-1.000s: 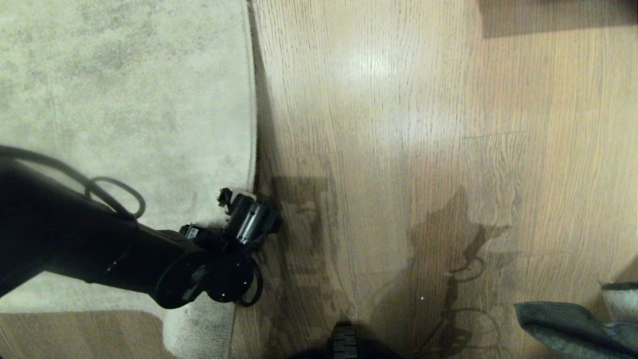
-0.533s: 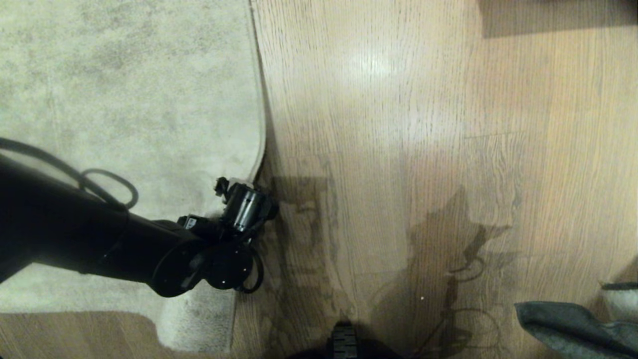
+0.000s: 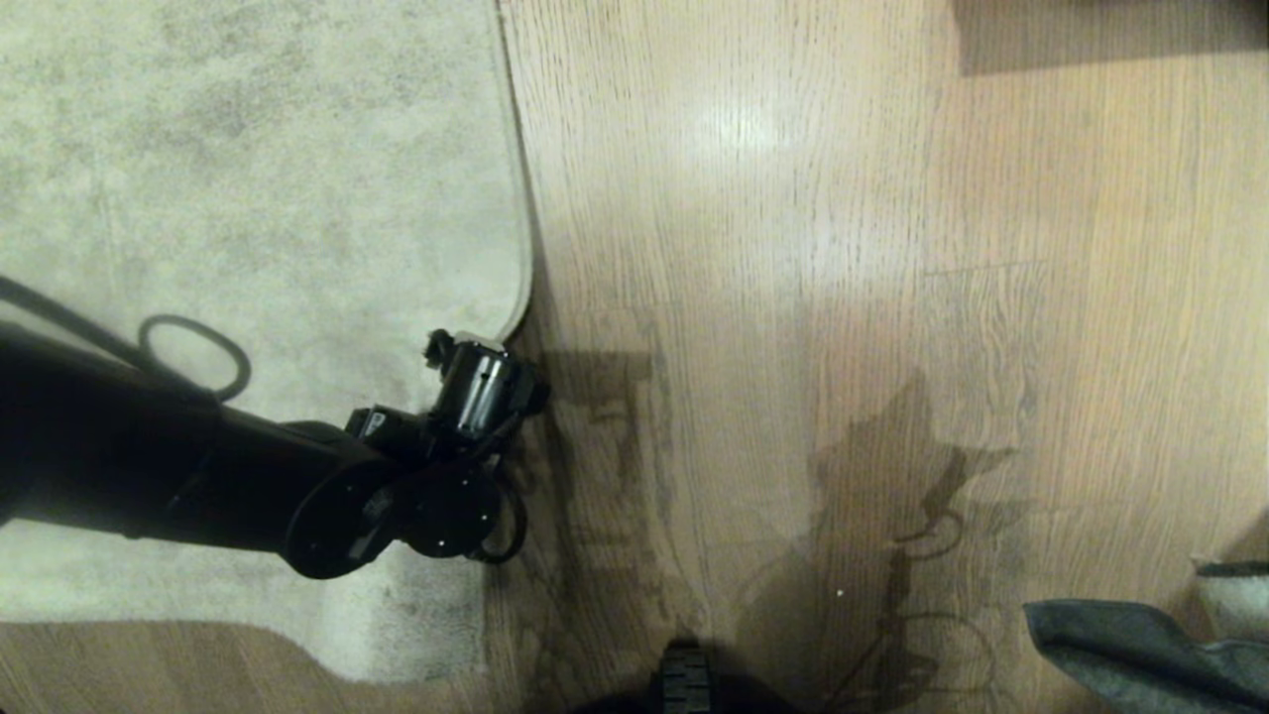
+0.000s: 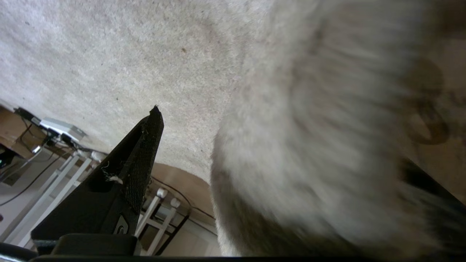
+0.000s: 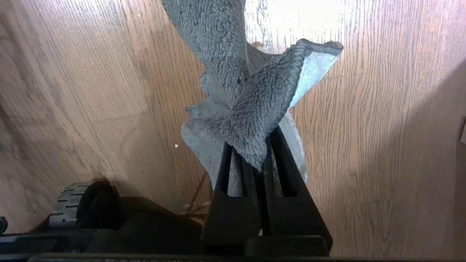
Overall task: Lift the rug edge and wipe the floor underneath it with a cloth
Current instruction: Lift up the carpet
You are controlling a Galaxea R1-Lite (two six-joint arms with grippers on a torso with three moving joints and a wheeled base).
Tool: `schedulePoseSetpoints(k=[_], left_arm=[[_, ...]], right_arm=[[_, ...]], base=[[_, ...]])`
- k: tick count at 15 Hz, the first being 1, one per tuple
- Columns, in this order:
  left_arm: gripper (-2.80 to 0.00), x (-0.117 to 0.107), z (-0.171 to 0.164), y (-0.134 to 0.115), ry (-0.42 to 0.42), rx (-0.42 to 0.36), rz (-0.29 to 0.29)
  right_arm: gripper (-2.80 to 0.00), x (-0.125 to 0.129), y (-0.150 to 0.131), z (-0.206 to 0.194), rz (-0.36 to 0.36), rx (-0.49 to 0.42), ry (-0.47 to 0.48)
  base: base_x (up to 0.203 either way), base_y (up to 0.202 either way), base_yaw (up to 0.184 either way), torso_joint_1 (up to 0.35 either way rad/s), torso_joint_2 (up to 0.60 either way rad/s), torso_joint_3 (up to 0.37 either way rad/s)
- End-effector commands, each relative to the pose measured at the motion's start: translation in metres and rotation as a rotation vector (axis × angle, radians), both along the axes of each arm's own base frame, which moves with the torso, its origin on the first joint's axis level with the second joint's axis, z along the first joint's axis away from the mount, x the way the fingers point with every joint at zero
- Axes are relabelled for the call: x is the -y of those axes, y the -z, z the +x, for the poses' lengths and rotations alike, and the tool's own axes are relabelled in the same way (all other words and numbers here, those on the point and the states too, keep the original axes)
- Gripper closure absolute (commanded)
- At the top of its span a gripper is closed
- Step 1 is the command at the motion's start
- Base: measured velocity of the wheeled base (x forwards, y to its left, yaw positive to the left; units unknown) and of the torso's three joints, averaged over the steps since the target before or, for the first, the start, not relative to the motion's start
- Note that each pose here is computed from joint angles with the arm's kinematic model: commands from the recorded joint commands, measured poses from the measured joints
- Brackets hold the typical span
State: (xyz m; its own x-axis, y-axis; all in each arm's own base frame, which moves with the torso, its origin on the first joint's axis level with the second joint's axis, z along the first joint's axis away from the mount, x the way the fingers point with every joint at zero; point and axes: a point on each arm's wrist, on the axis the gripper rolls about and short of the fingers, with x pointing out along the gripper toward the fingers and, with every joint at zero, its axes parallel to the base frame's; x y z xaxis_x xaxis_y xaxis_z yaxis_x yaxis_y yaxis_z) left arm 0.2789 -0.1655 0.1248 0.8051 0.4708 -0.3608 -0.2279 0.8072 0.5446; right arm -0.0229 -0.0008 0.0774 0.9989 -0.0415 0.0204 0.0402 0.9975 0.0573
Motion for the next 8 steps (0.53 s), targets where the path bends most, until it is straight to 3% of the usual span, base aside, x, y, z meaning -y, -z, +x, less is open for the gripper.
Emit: schedulePoseSetpoints(k=[1, 8], left_arm=[[-2.8, 0.005, -0.004, -0.003, 0.016, 0.011, -0.005], [-2.8, 0.018, -0.01, 0.009, 0.056, -0.018, 0.012]], right_arm=[[0.0, 0.0, 0.0, 0.0, 0.0, 0.0, 0.0], [0.0, 0.0, 0.0, 0.0, 0.0, 0.0, 0.0]], base=[[0.0, 0.0, 0.0, 0.0, 0.0, 0.0], [0.0, 0.0, 0.0, 0.0, 0.0, 0.0]])
